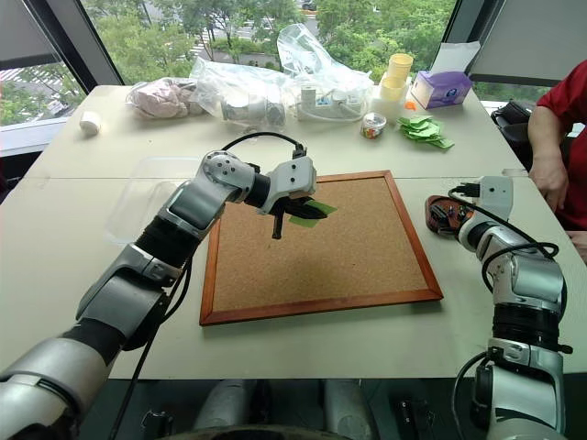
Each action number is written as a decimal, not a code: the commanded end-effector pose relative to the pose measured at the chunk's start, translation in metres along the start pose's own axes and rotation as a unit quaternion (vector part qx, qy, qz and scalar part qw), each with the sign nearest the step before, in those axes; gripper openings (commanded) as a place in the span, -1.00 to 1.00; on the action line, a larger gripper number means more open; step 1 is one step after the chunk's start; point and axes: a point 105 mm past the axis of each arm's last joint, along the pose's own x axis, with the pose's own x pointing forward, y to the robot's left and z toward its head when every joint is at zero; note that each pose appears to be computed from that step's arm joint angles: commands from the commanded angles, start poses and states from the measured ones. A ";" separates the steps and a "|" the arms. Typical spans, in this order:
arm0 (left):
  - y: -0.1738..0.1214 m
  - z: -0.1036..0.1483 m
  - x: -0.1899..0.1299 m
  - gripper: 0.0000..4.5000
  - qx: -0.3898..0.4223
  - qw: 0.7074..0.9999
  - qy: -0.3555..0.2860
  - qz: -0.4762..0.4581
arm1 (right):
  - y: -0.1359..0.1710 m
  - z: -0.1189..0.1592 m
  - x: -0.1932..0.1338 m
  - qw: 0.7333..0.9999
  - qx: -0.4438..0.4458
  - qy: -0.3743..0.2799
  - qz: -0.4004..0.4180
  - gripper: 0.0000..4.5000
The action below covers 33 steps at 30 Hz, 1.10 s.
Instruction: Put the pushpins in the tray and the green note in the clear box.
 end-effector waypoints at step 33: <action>0.025 0.023 -0.067 -1.00 -0.146 0.973 -0.107 0.141 | 0.072 0.060 -0.047 0.954 -0.175 -0.178 0.164 0.98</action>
